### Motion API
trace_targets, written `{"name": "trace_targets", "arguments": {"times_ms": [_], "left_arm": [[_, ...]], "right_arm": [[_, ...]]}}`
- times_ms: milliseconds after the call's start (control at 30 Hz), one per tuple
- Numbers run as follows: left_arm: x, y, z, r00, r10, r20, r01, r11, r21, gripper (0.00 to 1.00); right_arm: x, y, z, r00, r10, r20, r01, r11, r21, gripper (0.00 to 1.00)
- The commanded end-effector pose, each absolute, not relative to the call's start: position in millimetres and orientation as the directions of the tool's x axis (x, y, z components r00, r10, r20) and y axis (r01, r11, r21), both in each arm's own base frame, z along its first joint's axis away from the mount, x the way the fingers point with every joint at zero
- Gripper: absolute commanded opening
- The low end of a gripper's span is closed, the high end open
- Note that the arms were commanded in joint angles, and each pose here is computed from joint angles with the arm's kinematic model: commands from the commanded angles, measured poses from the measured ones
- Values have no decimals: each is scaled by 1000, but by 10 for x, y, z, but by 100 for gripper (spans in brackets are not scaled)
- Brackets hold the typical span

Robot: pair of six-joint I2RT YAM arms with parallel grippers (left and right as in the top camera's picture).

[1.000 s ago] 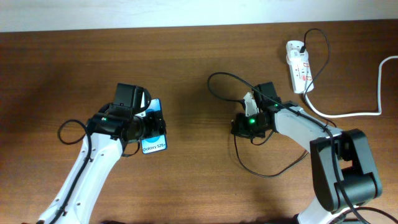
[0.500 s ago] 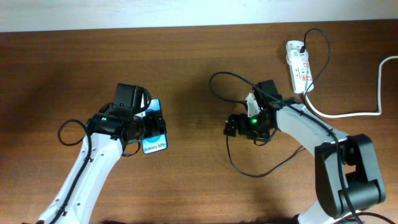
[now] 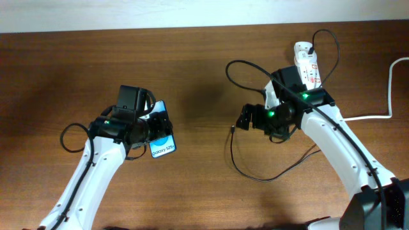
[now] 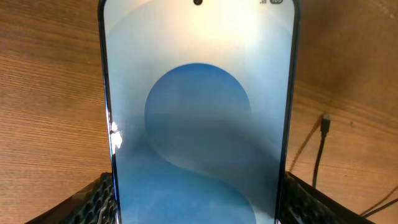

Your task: Plug charger to phone and switch on socket

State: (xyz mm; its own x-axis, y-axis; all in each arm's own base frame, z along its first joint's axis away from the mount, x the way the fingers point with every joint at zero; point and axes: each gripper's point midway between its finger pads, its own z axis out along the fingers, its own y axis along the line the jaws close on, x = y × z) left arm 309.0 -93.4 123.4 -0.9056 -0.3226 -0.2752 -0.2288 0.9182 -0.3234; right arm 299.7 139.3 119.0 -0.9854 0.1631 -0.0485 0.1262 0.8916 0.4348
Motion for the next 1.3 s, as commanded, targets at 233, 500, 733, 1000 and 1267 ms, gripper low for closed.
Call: {"name": "trace_targets", "arguments": {"times_ms": [233,500,733,1000,1267], "left_arm": [[3322,-1112,1571,-742,-650,-165,-479,686,-548,43],[3471,-1228,1718,-681,-725,-100,-511,569,-644,42],[3495,-1296,1771,-660,-751,-40,-534,506,-678,42],[3557,-1472,1938,-678,-735,26,-499,433,-751,43],[3570,-1484,1958,-655,-753,63,-524,392,-756,45]], "right_arm": [[2683,1939,1298,-999,27,-19,13,851,525,98],[2518,1874,2203,-935,-24,-354,-234,790,566,98],[2360,1470,2898,-750,172,-639,-254,817,518,100],[2686,1540,2492,-756,296,-584,-142,797,587,79],[2944,2395,2174,-862,59,-504,-390,561,731,76]]}}
